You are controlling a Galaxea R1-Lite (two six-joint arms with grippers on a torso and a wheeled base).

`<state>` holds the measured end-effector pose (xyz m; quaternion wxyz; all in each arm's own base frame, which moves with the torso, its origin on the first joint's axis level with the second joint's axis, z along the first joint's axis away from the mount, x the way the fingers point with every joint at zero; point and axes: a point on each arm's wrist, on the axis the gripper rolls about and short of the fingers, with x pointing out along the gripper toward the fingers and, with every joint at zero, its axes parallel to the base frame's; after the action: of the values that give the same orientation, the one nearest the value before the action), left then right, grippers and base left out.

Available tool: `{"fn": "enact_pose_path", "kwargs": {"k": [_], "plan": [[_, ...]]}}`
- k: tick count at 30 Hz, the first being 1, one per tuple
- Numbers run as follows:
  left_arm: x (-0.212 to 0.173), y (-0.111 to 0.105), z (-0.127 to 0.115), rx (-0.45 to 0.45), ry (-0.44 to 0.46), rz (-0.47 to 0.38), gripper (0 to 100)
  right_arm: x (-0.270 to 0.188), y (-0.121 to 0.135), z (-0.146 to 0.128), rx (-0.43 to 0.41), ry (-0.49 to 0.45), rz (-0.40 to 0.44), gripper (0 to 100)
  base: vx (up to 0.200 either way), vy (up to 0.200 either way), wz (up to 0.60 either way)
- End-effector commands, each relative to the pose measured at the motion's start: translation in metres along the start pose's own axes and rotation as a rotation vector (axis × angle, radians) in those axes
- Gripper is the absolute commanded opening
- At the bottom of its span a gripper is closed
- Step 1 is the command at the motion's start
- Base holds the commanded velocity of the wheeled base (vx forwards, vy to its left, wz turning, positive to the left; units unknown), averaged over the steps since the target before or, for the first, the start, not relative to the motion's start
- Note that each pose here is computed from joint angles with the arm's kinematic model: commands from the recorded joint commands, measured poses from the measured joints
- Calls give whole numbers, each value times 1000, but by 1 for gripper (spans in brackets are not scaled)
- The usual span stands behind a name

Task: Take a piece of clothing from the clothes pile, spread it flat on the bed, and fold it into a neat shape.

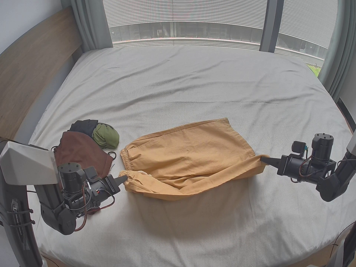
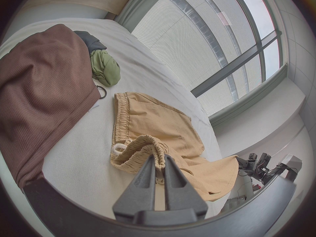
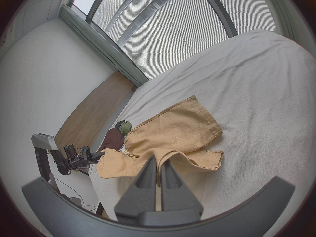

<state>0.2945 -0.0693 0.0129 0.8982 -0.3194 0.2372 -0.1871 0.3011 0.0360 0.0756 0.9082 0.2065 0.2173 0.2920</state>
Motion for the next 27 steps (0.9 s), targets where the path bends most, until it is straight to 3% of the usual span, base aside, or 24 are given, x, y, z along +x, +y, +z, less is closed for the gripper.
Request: {"fn": "enact_pose_path", "kwargs": {"k": [1,12,27], "plan": [[1,-2,3,4,-22,0,0,-2,12,16,-28,-29,23,0,0,0,0],[2,-5,10,-27,-52,-9,0,-2,25,48,-28,-27,24,0,0,0,0],[8,-6,15,-62,-105,7,0,-5,34,67,-32,-32,27,0,0,0,0]]}}
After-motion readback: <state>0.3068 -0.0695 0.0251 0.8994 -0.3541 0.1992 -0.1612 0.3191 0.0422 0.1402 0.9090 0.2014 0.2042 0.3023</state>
